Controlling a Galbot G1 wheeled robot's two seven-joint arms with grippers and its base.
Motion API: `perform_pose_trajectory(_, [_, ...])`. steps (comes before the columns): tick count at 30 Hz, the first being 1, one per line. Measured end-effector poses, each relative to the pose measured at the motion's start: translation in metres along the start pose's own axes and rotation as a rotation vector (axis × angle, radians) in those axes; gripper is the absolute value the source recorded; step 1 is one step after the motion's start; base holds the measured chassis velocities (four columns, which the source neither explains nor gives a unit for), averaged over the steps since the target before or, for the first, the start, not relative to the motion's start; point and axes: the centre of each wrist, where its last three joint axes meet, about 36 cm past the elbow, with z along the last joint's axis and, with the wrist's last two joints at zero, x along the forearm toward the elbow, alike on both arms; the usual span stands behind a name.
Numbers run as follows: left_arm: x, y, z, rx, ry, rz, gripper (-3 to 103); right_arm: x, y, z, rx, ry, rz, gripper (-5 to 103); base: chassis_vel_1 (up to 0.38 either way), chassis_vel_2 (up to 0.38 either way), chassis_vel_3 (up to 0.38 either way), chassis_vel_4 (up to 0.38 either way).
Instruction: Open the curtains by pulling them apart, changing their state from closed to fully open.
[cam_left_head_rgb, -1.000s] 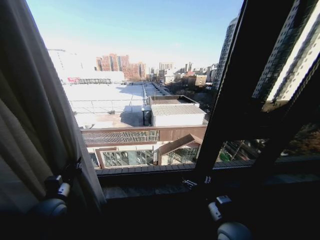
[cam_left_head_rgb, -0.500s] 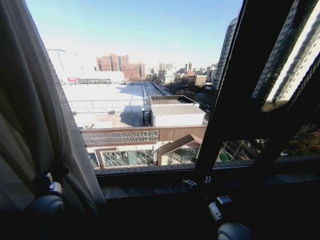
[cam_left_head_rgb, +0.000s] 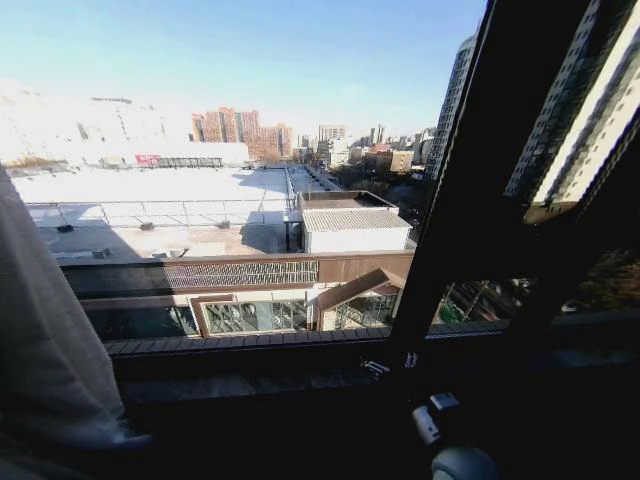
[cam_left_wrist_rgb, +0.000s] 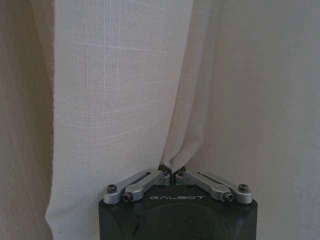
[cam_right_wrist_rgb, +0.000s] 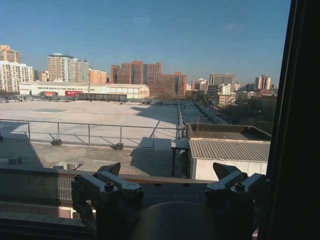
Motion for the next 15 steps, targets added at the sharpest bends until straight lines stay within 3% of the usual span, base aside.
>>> perform_pose_trajectory(3, [-0.014, 0.001, -0.005, 0.019, 0.012, -0.072, 0, 0.000, -0.002, -0.001, 0.005, -0.001, 0.000, 100, 0.000, 0.000, 0.000, 0.000])
perform_pose_trajectory(8, [-0.025, 0.002, -0.007, 0.024, 0.026, -0.132, 0, -0.001, -0.002, -0.001, 0.008, -0.001, -0.003, 100, 0.000, 0.000, 0.000, 0.000])
perform_pose_trajectory(12, [-0.019, -0.001, -0.009, 0.004, 0.032, -0.116, -3, -0.003, -0.001, 0.000, 0.006, 0.000, -0.011, 100, 0.000, 0.000, 0.000, 0.000])
perform_pose_trajectory(15, [-0.008, -0.005, -0.009, -0.003, 0.035, -0.087, 7, -0.003, 0.000, 0.000, 0.005, -0.001, -0.014, 100, 0.000, 0.000, 0.000, 0.000])
